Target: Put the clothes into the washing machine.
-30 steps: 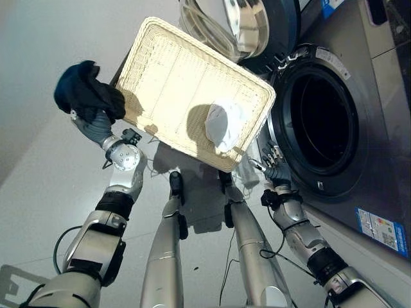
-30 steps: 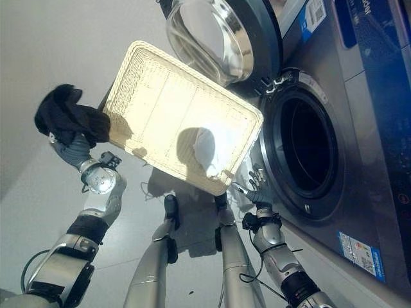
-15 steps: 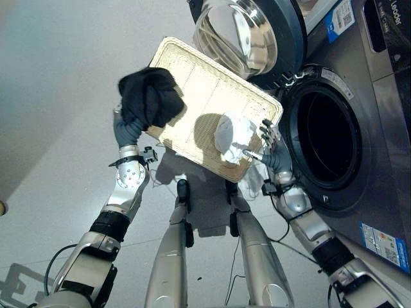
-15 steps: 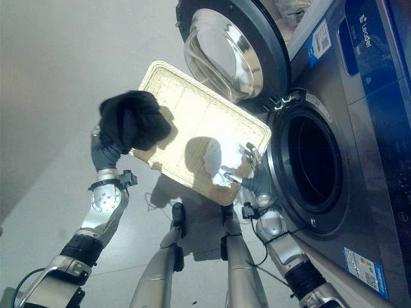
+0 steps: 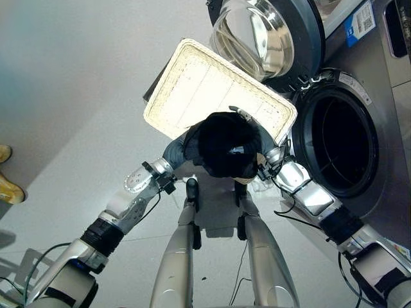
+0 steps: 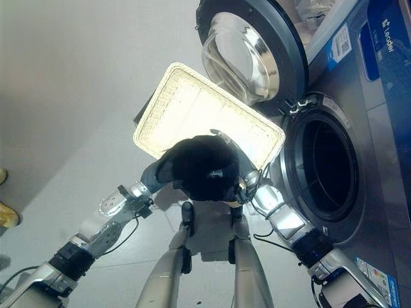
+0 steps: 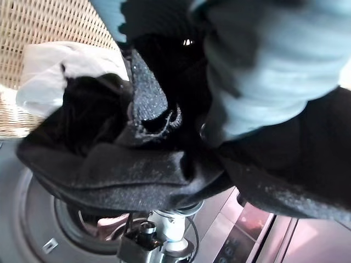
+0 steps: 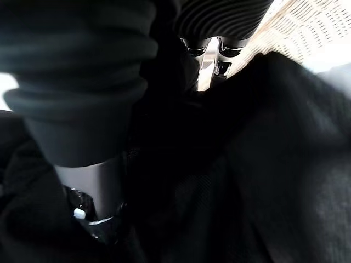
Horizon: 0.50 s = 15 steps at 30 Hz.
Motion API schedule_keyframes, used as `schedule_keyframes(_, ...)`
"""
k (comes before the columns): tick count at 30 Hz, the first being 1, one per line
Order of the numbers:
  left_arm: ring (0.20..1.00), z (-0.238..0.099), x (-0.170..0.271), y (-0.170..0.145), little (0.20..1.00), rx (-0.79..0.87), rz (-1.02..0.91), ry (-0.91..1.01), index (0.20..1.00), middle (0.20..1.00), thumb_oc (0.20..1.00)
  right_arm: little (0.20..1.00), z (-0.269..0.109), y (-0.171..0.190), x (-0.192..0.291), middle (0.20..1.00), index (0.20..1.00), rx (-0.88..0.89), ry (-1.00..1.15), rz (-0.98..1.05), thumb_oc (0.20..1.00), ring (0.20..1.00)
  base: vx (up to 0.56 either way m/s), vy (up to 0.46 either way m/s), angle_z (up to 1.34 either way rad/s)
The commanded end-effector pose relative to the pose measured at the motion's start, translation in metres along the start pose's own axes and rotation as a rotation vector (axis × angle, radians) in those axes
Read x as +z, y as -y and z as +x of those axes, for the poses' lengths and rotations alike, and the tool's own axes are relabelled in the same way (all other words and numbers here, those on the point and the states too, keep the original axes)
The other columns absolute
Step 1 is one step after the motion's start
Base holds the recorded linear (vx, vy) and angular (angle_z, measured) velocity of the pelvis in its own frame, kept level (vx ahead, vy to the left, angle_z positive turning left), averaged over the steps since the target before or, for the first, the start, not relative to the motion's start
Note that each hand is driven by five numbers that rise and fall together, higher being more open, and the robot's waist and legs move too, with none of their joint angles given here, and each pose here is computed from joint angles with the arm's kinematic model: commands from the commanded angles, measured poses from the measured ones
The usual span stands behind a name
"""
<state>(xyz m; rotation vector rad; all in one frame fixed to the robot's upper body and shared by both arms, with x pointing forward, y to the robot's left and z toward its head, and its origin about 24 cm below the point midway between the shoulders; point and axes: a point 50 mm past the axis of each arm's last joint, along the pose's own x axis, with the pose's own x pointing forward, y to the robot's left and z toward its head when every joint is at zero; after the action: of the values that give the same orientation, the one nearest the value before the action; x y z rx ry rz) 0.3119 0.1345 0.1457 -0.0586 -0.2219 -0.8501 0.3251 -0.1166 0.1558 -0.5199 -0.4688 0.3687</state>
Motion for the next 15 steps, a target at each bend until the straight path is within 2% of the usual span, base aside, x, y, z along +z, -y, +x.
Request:
schedule_keyframes(1,0.2,0.02,0.029,0.035,0.2,-0.22,-0.033,0.151,0.2,0.2,0.2,1.0,0.005,-0.01,0.028,1.0,1.0,0.107,0.1,0.031,1.0,1.0,0.0,0.0,0.0)
schedule_keyframes(5,0.2,0.022,0.032,0.04,0.2,-0.275,-0.048,0.143,0.2,0.2,0.2,1.0,0.003,-0.025,0.016,1.0,1.0,0.305,-0.031,0.124,1.0,1.0,0.0,-0.016,-0.01)
schedule_keyframes(8,0.2,0.023,0.033,0.043,0.2,-0.284,-0.023,0.133,0.2,0.2,0.2,1.0,-0.004,-0.041,0.005,1.0,1.0,0.461,-0.144,0.271,1.0,1.0,0.0,-0.041,0.0)
schedule_keyframes(9,0.2,0.023,0.033,0.043,0.2,-0.284,-0.023,0.133,0.2,0.2,0.2,1.0,-0.004,-0.041,0.005,1.0,1.0,0.461,-0.144,0.271,1.0,1.0,0.0,-0.059,0.02)
schedule_keyframes(10,0.2,0.026,0.032,0.044,0.2,-0.28,-0.012,0.124,0.2,0.2,0.2,1.0,-0.01,-0.053,-0.001,1.0,1.0,0.578,-0.22,0.413,1.0,1.0,0.0,-0.048,0.02)
schedule_keyframes(12,0.2,0.028,0.033,0.044,0.2,-0.273,-0.009,0.122,0.2,0.2,0.2,1.0,-0.013,-0.06,-0.003,1.0,1.0,0.639,-0.253,0.503,1.0,1.0,0.0,-0.042,0.01)
schedule_keyframes(13,0.2,0.029,0.032,0.045,0.2,-0.254,0.005,0.121,0.2,0.2,0.2,0.573,-0.018,-0.069,-0.003,0.573,0.573,0.698,-0.279,0.607,0.573,0.573,0.01,-0.031,-0.01)
schedule_keyframes(14,0.2,0.03,0.031,0.044,0.2,-0.239,0.009,0.12,0.2,0.2,0.2,0.351,-0.021,-0.075,-0.002,0.351,0.351,0.728,-0.292,0.697,0.351,0.351,0.0,0.0,0.0)
schedule_keyframes(15,0.2,0.03,0.031,0.044,0.2,-0.239,0.009,0.12,0.2,0.2,0.2,0.351,-0.021,-0.075,-0.002,0.351,0.351,0.728,-0.292,0.697,0.351,0.351,0.0,0.0,0.0)
